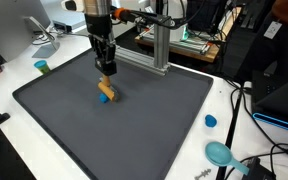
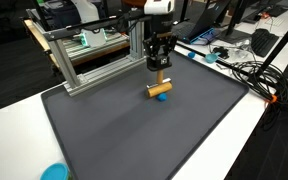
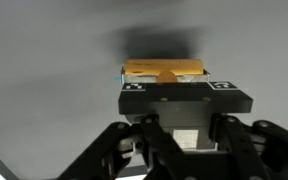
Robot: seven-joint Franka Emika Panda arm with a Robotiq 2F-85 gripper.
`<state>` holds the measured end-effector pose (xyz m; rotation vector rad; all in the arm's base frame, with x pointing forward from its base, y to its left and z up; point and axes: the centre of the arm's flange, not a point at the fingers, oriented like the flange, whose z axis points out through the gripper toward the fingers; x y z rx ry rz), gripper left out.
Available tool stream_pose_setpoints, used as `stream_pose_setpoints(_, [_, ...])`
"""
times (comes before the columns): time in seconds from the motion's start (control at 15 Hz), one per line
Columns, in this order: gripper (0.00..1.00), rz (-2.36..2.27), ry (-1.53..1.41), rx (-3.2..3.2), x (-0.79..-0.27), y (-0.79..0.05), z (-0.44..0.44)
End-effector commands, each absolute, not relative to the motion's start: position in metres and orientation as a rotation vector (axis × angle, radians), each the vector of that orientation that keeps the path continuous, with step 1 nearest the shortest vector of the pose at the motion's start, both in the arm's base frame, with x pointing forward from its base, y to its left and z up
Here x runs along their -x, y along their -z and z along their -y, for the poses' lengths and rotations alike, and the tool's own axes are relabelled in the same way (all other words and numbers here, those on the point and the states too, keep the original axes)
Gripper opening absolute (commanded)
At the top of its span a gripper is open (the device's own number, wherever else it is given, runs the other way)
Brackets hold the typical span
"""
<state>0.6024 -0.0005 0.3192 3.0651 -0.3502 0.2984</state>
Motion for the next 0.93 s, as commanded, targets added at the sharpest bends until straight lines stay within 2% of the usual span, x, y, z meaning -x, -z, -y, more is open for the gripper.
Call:
stream_pose_setpoints(0.0, [0.22,0.346,-0.287,-3.06,-0.594,-0.329,-0.006])
stream_pose_setpoints(0.33, [0.22,0.261,-0.273,-3.041,-0.58,-0.359,-0.032])
stream_pose_setpoints(0.87, [0.22,0.366,-0.425,-3.015,-0.604,-0.362,-0.013])
